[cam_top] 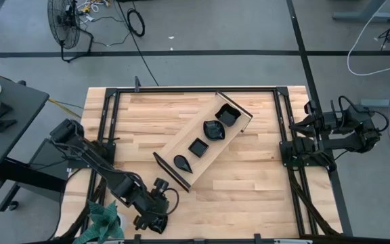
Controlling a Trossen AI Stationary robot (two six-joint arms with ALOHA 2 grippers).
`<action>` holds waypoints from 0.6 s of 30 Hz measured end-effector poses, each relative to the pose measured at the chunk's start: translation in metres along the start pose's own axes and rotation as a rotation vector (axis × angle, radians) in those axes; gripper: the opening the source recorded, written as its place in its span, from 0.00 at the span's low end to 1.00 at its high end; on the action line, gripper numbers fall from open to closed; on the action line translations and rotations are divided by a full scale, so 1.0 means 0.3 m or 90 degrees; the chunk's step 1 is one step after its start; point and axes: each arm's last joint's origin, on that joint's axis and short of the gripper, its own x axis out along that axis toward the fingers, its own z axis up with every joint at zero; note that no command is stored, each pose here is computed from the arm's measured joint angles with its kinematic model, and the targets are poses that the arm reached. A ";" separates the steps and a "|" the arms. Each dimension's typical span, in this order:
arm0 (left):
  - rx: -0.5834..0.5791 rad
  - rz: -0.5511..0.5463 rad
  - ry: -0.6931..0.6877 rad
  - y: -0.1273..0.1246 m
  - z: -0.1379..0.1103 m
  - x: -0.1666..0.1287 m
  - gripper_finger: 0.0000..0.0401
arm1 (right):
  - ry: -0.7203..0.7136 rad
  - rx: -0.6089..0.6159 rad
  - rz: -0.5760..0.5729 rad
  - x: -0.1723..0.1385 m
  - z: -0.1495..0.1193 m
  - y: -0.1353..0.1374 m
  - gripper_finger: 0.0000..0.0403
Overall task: Pick & Place Mini shaped plates
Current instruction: Stack the black leaf shaped bowl on top of the black leaf shaped bowl on the shelf
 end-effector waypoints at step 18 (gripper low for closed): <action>0.005 -0.030 0.097 -0.018 -0.032 0.165 0.59 | 0.000 0.000 0.000 0.000 0.000 0.000 0.03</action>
